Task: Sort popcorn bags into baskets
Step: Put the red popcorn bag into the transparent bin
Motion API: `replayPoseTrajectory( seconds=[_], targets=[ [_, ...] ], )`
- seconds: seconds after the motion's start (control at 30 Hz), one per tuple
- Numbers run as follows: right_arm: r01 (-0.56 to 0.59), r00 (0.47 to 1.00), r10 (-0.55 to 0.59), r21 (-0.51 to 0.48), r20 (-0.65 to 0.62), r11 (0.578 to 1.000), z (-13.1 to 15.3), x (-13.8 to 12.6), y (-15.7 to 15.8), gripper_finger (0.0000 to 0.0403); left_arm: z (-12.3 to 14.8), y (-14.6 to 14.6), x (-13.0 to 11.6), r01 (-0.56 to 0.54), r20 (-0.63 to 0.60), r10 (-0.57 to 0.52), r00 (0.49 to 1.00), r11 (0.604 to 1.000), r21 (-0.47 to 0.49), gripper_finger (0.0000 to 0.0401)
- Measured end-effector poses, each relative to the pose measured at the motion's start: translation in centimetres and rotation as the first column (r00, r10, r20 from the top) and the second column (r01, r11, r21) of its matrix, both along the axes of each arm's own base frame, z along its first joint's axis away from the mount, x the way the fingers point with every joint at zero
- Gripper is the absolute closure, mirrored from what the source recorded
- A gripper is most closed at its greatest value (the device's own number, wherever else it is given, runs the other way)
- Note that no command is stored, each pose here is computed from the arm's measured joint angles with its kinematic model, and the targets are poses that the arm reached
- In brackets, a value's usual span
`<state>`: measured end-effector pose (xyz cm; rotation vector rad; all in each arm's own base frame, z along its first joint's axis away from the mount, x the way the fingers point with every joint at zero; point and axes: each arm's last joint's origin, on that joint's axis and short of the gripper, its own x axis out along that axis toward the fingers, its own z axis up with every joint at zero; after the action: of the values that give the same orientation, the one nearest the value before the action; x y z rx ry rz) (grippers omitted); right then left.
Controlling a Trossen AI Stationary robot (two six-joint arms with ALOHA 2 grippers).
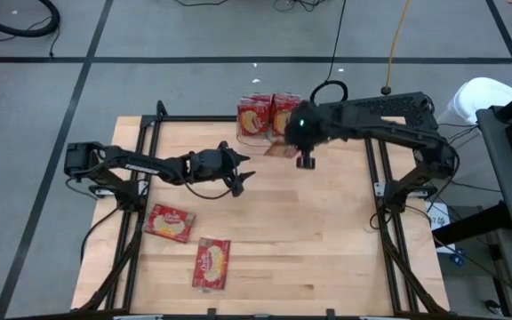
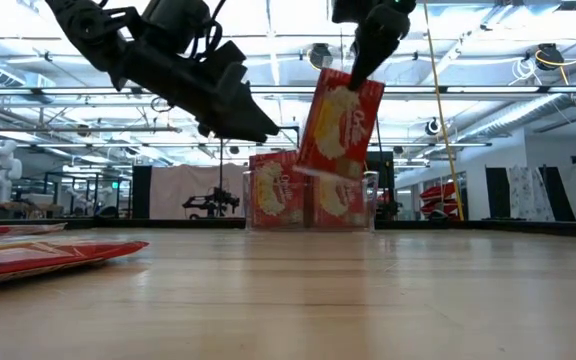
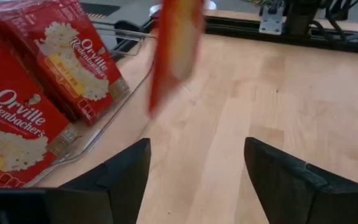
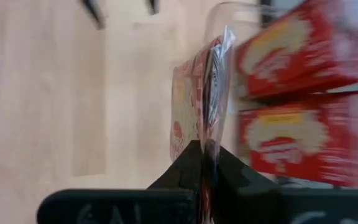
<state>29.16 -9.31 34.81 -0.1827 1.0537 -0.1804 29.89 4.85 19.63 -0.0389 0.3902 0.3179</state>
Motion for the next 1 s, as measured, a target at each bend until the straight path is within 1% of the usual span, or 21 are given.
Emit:
replayPoseTrajectory(
  seconds=[0.1, 0.2, 0.3, 0.37, 0.57, 0.8, 1.0],
  targets=[
    [-0.003, 0.999, 0.004, -0.049, 0.034, 0.999, 1.8, -0.3, -1.5, 0.0399, -0.2, 0.0, 0.0, 0.007, -0.024, -0.007, 1.0, 1.0, 0.011, 0.0144],
    [0.002, 0.999, 0.003, -0.092, 0.052, 0.996, 3.1, -0.6, -3.0, 0.0399, -0.3, 0.0, 0.0, 0.007, -0.021, -0.007, 1.0, 1.0, 0.015, 0.0157],
    [0.019, 0.998, -0.013, -0.119, 0.056, 0.993, 3.7, -0.8, -4.5, 0.0399, -0.6, 0.1, 0.0, 0.005, -0.042, -0.005, 0.999, 1.0, 0.01, 0.017],
    [0.029, 0.999, -0.023, -0.131, 0.048, 0.991, 3.5, -0.9, -5.5, 0.0399, -0.5, 0.1, 0.0, 0.005, -0.034, -0.005, 0.999, 1.0, 0.009, 0.0177],
    [0.074, 0.995, -0.079, -0.091, -0.06, 0.993, 1.0, -0.6, -8.5, 0.0399, -0.6, -0.1, 0.0, -0.003, -0.044, 0.002, 0.999, 1.0, -0.024, 0.0196],
    [0.059, 0.986, -0.067, -0.06, -0.151, 0.996, -1.9, 0.6, -10.4, 0.0399, -0.9, -0.8, -0.1, 0.015, -0.07, -0.018, 0.997, 0.999, -0.038, 0.021],
    [0.032, 0.977, -0.039, -0.035, -0.211, 0.999, -3.6, 1.3, -11.0, 0.0399, -1.0, -1.1, -0.1, 0.028, -0.079, -0.031, 0.996, 0.999, -0.041, 0.0214]
  ],
)
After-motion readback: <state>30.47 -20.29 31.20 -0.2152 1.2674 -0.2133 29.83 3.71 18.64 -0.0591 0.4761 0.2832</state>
